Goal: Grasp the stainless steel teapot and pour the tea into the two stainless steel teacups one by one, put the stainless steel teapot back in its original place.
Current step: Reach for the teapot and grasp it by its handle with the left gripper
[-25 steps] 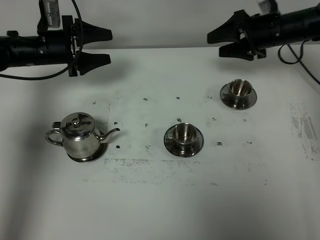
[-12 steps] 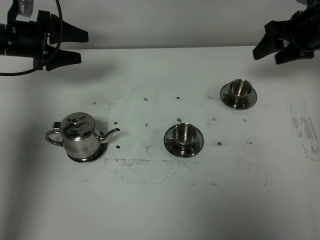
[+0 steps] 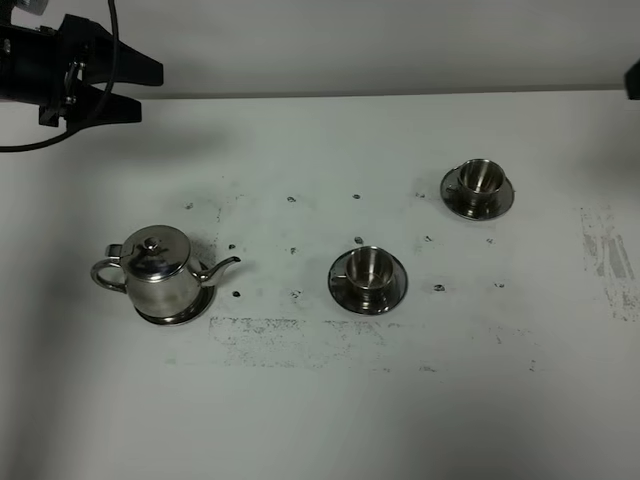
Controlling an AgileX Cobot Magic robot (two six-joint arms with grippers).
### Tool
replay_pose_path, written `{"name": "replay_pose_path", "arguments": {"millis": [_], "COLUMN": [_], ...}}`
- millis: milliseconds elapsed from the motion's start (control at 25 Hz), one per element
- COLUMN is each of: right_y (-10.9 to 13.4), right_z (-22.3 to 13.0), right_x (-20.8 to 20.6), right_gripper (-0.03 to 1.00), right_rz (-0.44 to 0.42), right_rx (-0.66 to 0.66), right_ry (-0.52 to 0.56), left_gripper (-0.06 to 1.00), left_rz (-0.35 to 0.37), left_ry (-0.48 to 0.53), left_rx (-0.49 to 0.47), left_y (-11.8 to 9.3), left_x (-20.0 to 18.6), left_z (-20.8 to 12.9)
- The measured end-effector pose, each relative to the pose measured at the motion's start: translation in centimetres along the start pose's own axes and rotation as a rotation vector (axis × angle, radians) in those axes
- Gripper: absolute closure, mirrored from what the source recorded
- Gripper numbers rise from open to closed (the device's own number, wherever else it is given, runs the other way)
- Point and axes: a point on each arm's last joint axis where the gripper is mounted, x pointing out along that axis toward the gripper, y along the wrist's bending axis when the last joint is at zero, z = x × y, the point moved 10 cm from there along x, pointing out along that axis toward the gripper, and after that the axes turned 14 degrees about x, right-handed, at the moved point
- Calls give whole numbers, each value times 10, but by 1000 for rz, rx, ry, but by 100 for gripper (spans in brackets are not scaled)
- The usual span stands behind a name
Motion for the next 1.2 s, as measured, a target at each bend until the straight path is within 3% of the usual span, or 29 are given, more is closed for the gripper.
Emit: {"name": "replay_pose_path", "arguments": {"millis": [120,240,520,640,800,1200], "right_y": [-6,-5,11,18,7,-13], "right_z": [-17,-40,-95,-124,-162,-208], "right_x": [-34,-53,-81,-84,-85,-104], "right_gripper": [38,38,38,38,38,38], "right_rz": [-53,-55,-3,34,7,-25], "right_rx": [-4,-7,-87,-143,-205,-258], "right_ry": [-129,-208,-314,-311,-308,-511], "left_gripper": [27,27,27,27,27,27], "left_rz": [2,2,8,10,10,10], "left_ry": [-2,-1,6,7,7,6], "left_rx": [6,7,10,11,10,12], "left_y": [-2,-2,-2,-1,-1,-1], "left_x": [-1,-2,-2,-2,-2,-2], "left_z": [1,1,0,-1,-1,0]}}
